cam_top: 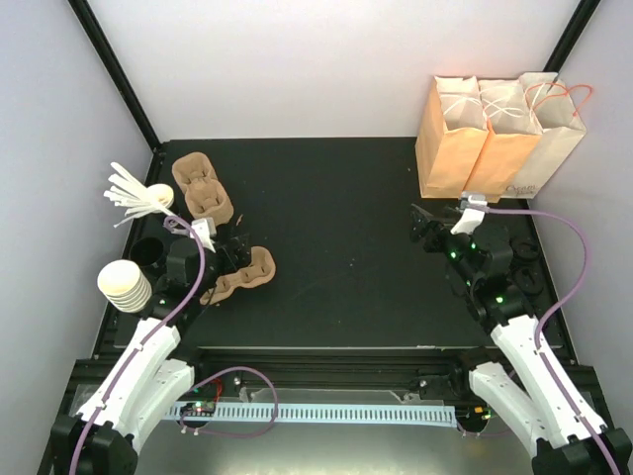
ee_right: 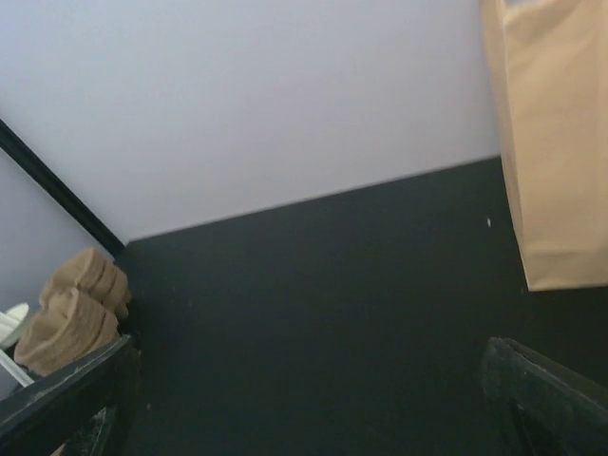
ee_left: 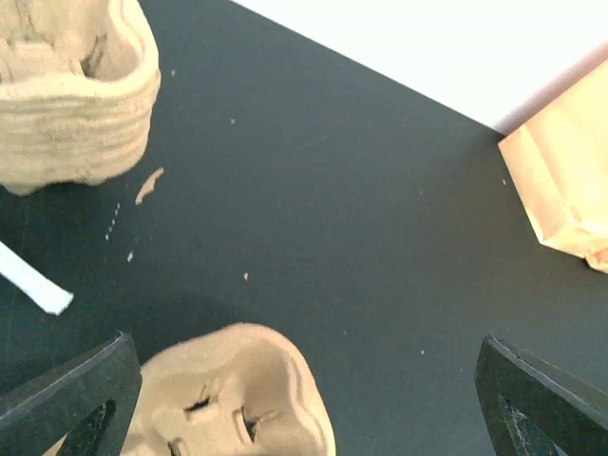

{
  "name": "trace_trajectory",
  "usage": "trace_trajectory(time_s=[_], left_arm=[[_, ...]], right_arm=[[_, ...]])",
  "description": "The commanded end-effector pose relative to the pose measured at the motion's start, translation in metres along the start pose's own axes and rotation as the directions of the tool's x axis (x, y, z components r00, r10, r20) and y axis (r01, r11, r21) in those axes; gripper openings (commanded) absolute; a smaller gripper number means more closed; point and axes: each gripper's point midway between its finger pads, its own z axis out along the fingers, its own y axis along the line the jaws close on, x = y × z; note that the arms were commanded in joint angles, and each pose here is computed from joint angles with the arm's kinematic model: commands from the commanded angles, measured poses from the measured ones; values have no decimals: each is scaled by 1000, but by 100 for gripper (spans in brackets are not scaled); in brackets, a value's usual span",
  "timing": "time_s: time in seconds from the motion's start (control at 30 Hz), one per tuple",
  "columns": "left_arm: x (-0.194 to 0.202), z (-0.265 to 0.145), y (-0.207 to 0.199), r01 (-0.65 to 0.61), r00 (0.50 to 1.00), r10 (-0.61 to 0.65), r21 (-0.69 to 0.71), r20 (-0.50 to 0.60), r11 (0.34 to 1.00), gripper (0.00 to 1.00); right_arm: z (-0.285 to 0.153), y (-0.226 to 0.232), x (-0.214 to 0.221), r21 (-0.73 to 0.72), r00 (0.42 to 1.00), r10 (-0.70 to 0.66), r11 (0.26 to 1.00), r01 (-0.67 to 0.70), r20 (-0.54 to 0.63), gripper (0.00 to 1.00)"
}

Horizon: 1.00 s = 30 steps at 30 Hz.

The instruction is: Pack the takeout coffee

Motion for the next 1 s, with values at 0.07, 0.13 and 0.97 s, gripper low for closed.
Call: trace_trajectory(time_s=[0.07,0.13,0.97], left_arm=[[2,-9,-14,64,995,-62,30,-77,997,99],[-3,-12,-21,65,995,-61,52,-76,997,99],[-31,-59,-45,-114,992,118,88,-50,990,99]], right_arm=[[16,3,28,-6,983,64,998,-66,-174,100],[24,-1,34,23,972,79,997,-76,-222,100],[132,-64,-128,420,970,-1,901,106,-244,99]])
